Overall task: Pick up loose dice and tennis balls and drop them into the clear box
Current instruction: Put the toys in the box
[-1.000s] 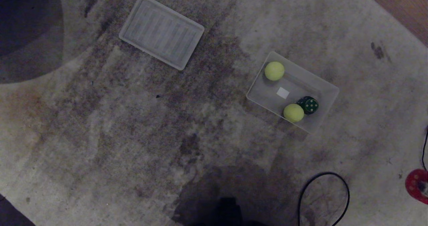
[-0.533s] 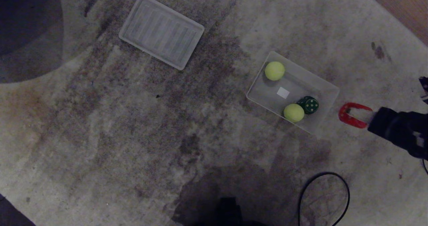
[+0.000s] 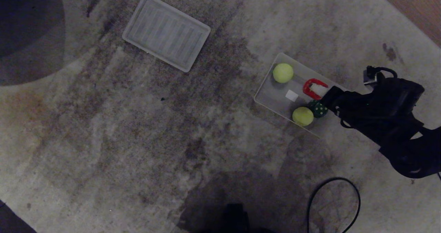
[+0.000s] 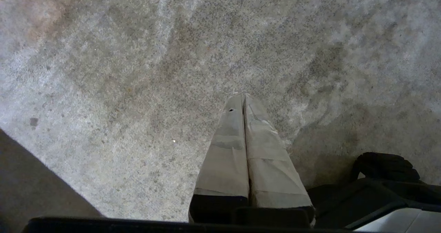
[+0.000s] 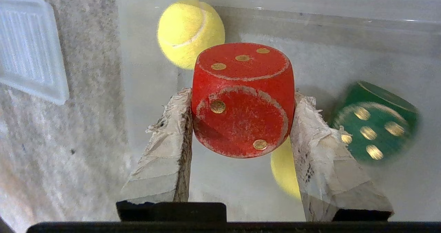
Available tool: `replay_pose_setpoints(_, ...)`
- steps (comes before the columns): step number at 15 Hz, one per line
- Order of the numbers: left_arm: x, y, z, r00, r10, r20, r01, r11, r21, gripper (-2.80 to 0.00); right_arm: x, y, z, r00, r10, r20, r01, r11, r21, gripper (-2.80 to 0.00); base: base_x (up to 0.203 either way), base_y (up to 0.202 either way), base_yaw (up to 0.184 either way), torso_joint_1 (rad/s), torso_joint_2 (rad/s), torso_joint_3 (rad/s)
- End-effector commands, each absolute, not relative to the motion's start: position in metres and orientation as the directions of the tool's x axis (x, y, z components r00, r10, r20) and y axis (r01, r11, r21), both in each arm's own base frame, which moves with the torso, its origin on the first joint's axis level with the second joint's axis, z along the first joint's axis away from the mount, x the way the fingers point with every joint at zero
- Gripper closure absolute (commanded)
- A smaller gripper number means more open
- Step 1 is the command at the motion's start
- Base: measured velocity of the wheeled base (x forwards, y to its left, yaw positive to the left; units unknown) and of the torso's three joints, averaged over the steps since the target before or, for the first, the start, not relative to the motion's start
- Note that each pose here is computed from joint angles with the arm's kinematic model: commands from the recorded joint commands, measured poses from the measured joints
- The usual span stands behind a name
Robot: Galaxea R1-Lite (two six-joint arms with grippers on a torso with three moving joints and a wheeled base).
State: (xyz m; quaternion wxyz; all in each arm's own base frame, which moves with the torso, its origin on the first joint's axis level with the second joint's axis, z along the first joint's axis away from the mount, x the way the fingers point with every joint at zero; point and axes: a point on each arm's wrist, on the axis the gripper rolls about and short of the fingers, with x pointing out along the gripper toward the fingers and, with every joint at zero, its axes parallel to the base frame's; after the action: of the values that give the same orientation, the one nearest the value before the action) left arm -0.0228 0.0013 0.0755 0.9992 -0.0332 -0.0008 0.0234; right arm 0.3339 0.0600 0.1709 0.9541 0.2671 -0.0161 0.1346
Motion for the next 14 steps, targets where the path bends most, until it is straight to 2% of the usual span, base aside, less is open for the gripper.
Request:
replay_pose_setpoints(1,-0.023,0.001,0.075,0.999,0.048,-0.003,-0.048,0.997,-0.067,0.00,0.353,0.064,0.139,0.967,0.248,0.050,-0.239,0.825,0.513,-2.80,0.000,0.000,0.000,0.000,0.00,0.000)
replay_pose_setpoints(6,-0.023,0.001,0.075,0.999,0.048,-0.002,-0.048,0.997,-0.067,0.00,0.347,0.063,0.136,0.969,0.245,0.031,-0.234,0.870,0.433,-2.80,0.000,0.000,0.000,0.000,0.00,0.000)
replay_pose_setpoints(10,-0.023,0.001,0.075,0.999,0.048,-0.003,-0.048,0.997,-0.067,0.00,0.293,0.045,0.148,0.976,0.220,-0.001,-0.203,0.900,0.386,-2.80,0.000,0.000,0.000,0.000,0.00,0.000)
replay_pose_setpoints(11,-0.023,0.001,0.075,0.999,0.048,-0.003,-0.048,0.997,-0.067,0.00,0.274,0.040,0.150,0.977,0.213,-0.015,-0.190,0.902,0.387,0.00,0.000,0.000,0.000,0.000,0.00,0.000)
replay_pose_setpoints(14,-0.023,0.001,0.075,0.999,0.048,-0.002,-0.048,0.997,-0.067,0.00,0.219,0.030,0.154,0.977,0.205,-0.060,-0.173,0.925,0.338,0.00,0.000,0.000,0.000,0.000,0.00,0.000)
